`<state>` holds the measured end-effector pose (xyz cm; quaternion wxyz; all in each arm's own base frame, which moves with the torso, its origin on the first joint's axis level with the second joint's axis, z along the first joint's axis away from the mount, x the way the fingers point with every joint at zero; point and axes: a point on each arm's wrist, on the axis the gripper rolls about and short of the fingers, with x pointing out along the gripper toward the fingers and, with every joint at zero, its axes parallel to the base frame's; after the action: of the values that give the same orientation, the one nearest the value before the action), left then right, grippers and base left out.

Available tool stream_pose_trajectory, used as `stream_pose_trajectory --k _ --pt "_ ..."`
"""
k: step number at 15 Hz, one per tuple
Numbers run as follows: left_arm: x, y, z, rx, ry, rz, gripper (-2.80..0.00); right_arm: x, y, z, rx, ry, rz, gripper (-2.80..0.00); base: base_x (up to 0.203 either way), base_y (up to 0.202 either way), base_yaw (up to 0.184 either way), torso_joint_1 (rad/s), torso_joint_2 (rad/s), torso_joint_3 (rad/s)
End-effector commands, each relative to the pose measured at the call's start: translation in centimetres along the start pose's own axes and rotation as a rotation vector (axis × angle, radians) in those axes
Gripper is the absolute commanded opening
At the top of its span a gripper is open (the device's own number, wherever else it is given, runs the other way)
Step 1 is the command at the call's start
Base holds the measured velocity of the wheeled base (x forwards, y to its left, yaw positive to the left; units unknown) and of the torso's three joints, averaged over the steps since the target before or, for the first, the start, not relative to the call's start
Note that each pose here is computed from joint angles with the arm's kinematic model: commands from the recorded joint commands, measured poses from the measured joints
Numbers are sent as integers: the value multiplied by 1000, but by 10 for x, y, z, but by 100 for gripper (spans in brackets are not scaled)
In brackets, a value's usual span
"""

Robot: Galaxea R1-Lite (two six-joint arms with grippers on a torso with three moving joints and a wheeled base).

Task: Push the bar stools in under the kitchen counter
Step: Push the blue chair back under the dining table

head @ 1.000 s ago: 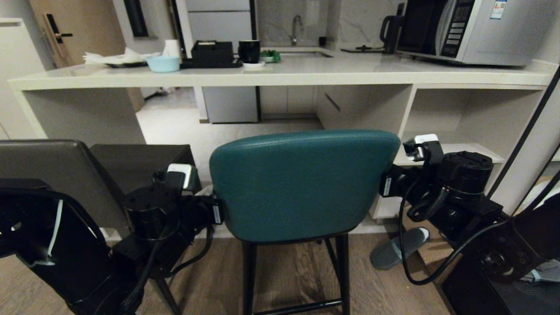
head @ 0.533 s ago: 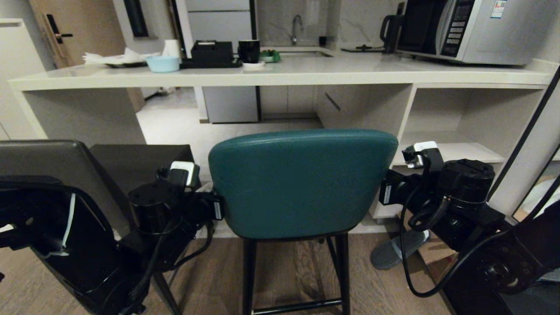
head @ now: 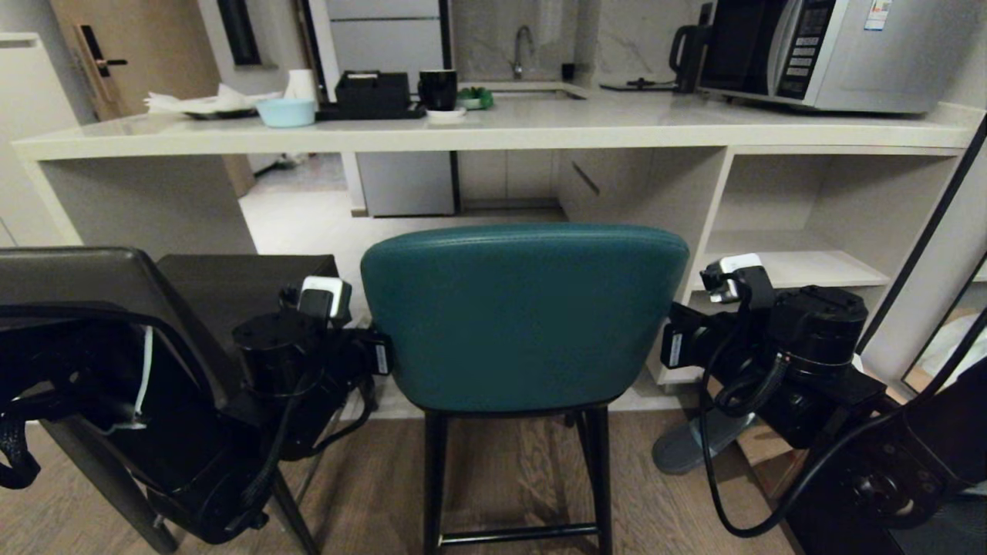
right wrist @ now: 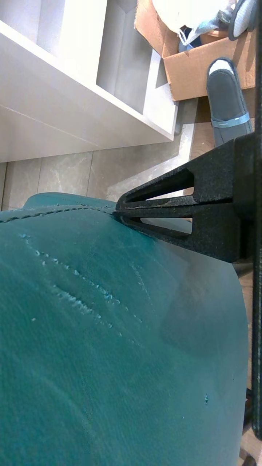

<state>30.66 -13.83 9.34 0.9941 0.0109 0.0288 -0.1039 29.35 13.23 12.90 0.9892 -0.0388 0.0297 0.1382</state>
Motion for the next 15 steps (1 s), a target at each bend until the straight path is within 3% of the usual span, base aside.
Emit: stream_pose_trajectory --k 1,3,10,15 --pt "-1 1 0 -1 -1 9 -280 0 0 2 2 -14 -2 -280 0 0 0 0 0 0" --pt "-3 1 -2 2 9 9 -280 0 0 1 1 -11 -2 -280 39 0 -1 -3 1 4" --pt "-8 -1 -3 4 13 3 -280 -5 -1 0 2 0 -4 -280 173 0 -1 -2 2 4" --pt "-11 0 2 3 3 4 -280 -5 -1 0 2 -19 -4 -280 0 0 0 0 0 0"
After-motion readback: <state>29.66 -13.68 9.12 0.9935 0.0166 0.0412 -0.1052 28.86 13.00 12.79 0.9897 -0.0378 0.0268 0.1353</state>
